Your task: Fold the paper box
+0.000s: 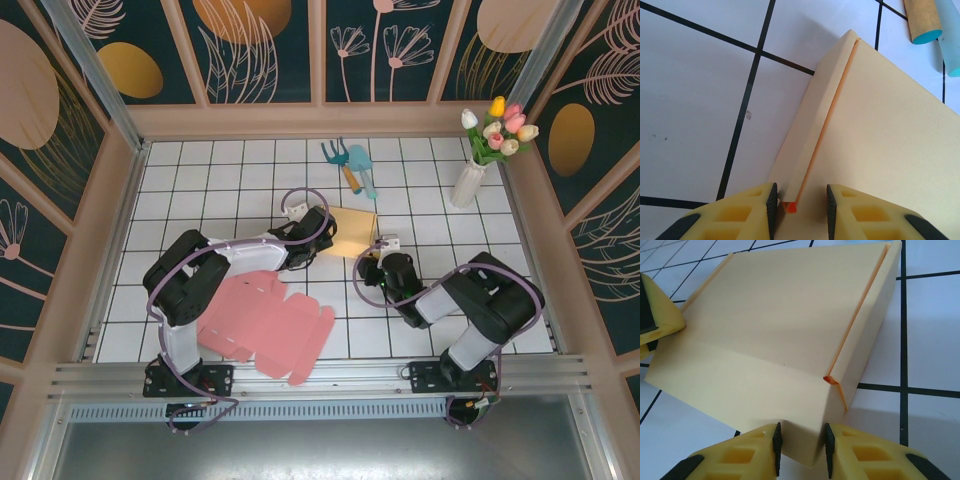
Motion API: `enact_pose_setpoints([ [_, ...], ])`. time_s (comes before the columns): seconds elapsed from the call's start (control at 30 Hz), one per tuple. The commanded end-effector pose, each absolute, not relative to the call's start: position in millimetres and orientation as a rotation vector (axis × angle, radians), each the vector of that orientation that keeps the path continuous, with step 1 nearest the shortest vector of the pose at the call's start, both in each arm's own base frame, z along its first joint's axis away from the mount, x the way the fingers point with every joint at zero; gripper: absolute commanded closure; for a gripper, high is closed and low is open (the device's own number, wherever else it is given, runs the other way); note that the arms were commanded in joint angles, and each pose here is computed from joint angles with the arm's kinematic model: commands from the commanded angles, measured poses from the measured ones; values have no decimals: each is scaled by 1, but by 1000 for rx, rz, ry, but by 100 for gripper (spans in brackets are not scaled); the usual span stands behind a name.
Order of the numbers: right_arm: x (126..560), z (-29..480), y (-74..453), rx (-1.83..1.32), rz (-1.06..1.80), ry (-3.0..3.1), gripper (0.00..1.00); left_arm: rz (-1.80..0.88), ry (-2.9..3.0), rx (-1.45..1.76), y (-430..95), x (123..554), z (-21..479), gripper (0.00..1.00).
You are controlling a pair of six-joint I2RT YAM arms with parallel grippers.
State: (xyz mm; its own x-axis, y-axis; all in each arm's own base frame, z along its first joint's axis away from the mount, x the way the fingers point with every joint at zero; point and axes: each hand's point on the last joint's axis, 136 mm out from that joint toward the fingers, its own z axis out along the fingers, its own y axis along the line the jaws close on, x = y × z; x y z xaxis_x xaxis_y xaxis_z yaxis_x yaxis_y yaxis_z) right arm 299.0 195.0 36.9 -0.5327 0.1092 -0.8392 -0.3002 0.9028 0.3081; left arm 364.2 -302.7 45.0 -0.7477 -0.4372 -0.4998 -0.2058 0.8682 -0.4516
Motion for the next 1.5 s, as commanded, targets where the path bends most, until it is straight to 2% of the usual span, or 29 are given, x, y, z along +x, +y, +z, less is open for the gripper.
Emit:
enact_pose_setpoints([
  [0.0,280,12,196,-166,610,2169,69,-272,2657,-442,-269,324,-28,68],
  [0.2,275,35,216,-206,806,2119,72,-269,2655,-441,-268,324,-27,68],
  [0.33,279,44,215,-219,790,2094,72,-270,2660,-438,-269,324,-30,68],
  [0.47,278,46,214,-222,856,2093,79,-264,2664,-434,-268,325,-31,69],
  [0.7,282,49,207,-201,914,2092,77,-260,2659,-439,-267,326,-31,69],
  [1.1,296,30,202,-171,835,2124,74,-269,2675,-436,-269,324,-38,69],
  [1.47,316,12,174,-45,604,2172,73,-242,2672,-447,-261,326,-41,69],
])
